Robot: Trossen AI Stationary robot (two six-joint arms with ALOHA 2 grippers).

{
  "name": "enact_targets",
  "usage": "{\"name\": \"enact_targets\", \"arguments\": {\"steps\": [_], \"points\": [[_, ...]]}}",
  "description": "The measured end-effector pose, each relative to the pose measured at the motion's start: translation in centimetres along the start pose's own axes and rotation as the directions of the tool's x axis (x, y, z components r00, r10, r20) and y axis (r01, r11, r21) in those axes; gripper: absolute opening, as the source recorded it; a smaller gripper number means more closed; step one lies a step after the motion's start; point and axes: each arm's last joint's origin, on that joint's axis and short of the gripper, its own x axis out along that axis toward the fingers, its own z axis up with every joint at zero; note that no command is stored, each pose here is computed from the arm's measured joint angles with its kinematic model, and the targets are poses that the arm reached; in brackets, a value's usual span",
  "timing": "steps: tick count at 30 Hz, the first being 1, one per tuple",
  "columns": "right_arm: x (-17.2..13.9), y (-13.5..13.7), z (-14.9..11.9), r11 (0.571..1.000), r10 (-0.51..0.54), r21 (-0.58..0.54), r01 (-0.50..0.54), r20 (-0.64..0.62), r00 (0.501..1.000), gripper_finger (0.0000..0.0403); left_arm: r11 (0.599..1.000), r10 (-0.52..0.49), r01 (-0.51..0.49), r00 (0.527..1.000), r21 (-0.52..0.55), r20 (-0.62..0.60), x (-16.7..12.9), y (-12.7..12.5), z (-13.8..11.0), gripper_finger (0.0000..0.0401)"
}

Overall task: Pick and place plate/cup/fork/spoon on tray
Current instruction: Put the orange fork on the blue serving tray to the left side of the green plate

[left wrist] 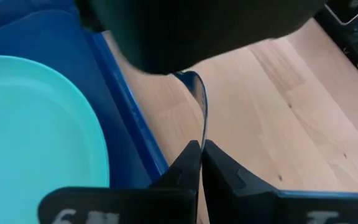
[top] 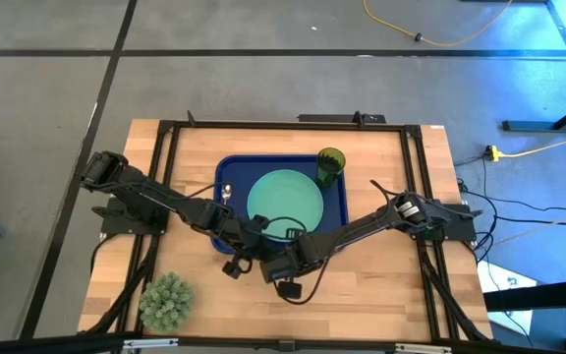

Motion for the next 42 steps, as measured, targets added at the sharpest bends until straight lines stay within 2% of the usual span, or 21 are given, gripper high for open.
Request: {"name": "enact_targets", "arguments": {"steps": [6, 16, 24, 39, 42], "points": [[-0.5, 0.0, 0.0, 1.0, 0.002, -0.026, -0.002, 0.011, 1.0, 0.0042, 1.0, -0.003, 0.003, 1.0, 0.006, -0.025, -0.4, 0.0, 0.3, 0.0], [-3.8, 0.1, 0.9, 0.996, -0.001, -0.085, 0.004, 0.042, 0.999, 0.0043, 0.999, -0.004, 0.004, 1.0, 0.045, 0.008, -0.9, -0.4, 0.8, 0.0], [-4.2, 0.1, 1.1, 1.0, 0.027, -0.012, -0.027, 0.046, 0.999, 0.0043, 0.999, 0.019, -0.02, 1.0, 0.044, 0.023, -2.1, -0.4, 0.9, 0.0], [-4.2, 0.0, 1.1, 0.999, 0.041, -0.008, -0.041, 0.037, 0.998, 0.0042, 0.999, 0.011, -0.012, 1.0, 0.044, 0.016, -2.0, -0.7, 0.9, 0.0], [-4.2, 0.0, 1.1, 0.999, 0.042, -0.01, -0.041, 0.036, 0.998, 0.0028, 0.999, 0.011, -0.012, 1.0, 0.045, 0.017, -2.0, -0.7, 0.9, 0.0]]}}
